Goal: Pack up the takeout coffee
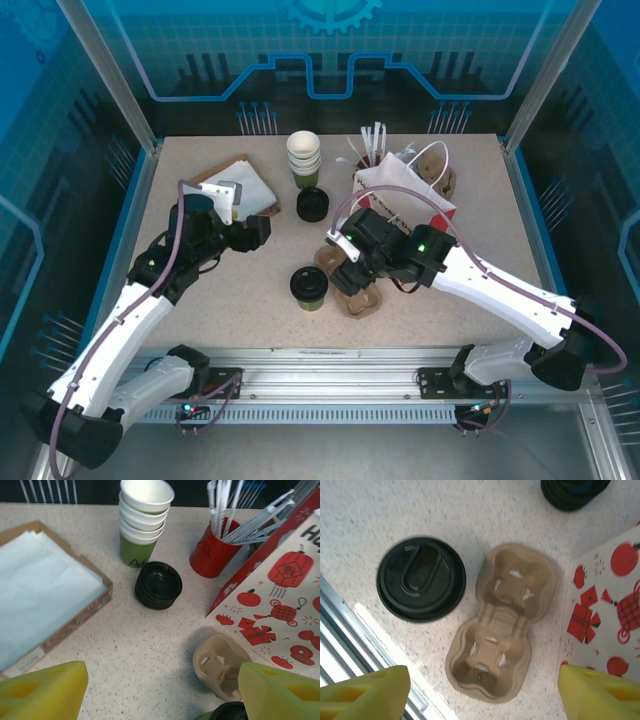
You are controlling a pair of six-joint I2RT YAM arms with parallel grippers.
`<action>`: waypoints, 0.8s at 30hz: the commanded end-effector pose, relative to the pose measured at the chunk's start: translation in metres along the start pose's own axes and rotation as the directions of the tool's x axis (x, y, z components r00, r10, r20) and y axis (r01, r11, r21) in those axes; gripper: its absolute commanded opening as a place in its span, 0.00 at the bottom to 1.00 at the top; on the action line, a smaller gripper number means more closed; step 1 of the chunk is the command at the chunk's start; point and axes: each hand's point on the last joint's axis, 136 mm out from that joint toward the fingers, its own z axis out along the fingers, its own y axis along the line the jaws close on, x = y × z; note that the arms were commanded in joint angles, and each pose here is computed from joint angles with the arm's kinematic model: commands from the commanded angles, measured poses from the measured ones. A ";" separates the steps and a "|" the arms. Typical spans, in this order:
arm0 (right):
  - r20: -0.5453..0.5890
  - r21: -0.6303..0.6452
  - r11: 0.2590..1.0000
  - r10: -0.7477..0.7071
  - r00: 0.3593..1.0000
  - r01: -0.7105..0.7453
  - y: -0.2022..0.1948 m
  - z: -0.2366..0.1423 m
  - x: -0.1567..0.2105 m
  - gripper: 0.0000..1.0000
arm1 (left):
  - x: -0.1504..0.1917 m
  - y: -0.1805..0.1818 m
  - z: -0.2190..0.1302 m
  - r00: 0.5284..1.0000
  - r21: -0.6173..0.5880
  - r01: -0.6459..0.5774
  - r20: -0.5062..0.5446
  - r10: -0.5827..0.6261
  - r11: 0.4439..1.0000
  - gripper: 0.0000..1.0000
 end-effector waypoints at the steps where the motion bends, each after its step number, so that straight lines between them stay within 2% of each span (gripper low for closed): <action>1: -0.011 0.030 0.999 0.015 1.000 -0.015 -0.004 -0.001 0.011 0.79 | 0.001 -0.002 -0.002 0.993 0.034 0.111 -0.046 -0.110 0.993 0.80; 8: -0.106 0.034 0.996 0.086 0.991 -0.083 -0.015 0.024 0.038 0.78 | 0.004 -0.013 0.003 0.980 0.090 0.163 -0.128 -0.151 0.983 0.81; 16: -0.199 0.078 0.988 0.149 0.969 -0.135 -0.026 0.055 0.055 0.77 | 0.007 -0.028 0.006 0.963 0.146 0.165 -0.235 -0.128 0.975 0.81; 24: -0.267 0.084 0.986 0.164 0.950 -0.147 -0.025 0.084 0.058 0.73 | 0.017 -0.026 0.014 0.964 0.154 0.147 -0.245 -0.107 0.977 0.80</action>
